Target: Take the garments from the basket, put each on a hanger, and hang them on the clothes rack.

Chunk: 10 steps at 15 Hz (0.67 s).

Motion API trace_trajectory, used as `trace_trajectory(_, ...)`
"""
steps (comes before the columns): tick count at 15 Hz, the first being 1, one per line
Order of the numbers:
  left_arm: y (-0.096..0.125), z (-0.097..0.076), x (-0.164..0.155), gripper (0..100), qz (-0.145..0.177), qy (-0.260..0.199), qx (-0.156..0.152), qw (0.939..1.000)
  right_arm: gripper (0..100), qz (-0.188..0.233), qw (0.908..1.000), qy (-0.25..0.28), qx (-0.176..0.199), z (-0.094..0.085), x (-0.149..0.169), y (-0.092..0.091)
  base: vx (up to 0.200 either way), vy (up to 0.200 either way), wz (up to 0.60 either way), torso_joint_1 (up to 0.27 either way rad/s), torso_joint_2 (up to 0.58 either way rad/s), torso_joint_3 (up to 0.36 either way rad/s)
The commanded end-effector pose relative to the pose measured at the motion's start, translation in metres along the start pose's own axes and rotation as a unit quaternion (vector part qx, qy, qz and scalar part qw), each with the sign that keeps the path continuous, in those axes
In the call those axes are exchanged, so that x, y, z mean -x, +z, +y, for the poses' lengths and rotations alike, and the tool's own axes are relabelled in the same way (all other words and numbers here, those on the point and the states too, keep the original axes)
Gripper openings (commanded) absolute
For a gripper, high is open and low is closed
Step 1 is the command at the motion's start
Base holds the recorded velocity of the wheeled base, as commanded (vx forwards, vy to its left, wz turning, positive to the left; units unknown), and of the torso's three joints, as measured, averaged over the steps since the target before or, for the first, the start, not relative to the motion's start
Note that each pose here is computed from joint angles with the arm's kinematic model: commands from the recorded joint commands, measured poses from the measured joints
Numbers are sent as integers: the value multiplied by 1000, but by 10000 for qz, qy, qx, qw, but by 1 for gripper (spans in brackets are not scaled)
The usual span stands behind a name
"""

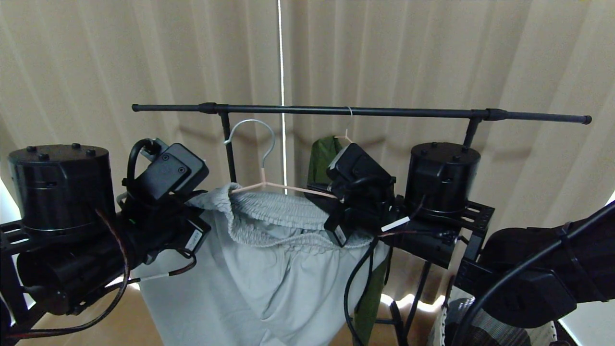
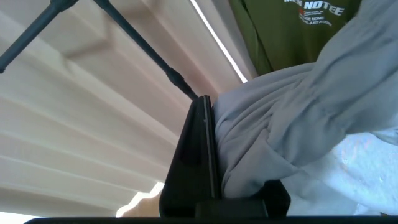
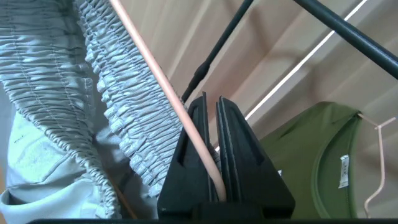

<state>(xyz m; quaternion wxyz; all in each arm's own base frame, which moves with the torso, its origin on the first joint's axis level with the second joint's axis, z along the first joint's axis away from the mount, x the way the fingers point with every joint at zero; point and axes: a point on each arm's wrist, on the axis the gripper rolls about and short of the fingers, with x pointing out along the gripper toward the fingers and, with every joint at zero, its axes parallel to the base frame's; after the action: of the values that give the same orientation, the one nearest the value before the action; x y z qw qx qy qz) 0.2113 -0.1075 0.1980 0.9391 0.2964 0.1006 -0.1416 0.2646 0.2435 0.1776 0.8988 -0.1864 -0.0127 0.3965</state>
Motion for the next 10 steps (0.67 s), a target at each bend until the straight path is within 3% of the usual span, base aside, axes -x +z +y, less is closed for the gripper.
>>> trace_trajectory(1, -1, 0, 1, 0, 2, -10, -4, 10000, 0, -24, 10000, 2, 2, 1, 1, 2, 0, 0, 0, 0, 0, 0)
trace_trajectory(2, -1, -1, 2, 100, 5, -20, -6, 10000, 0, -31, 10000, -1, -5, 0, 2, 2, 0, 0, 0, 0, 0, 0)
trace_trajectory(4, 0, 0, 5, 100, -53, -31, 4, 10000, 0, 13, 10000, -9, -10, 0, 6, 0, 0, 0, 0, 0, 0, 0)
trace_trajectory(6, 3, 3, 12, 100, -307, -216, 66, 9993, 0, 164, 9994, -303, -41, -10, 16, -5, 0, 0, 0, 0, 0, 0)
trace_trajectory(8, 6, 7, 20, 100, -479, -250, 258, 9982, 0, 248, 9982, -548, -62, -18, 22, -7, 0, 0, 0, 0, 0, 0)
trace_trajectory(10, 6, 14, 43, 100, -760, -209, 634, 9949, 0, 336, 9950, -937, -109, -38, 41, -10, 0, 0, 0, 0, 0, 0)
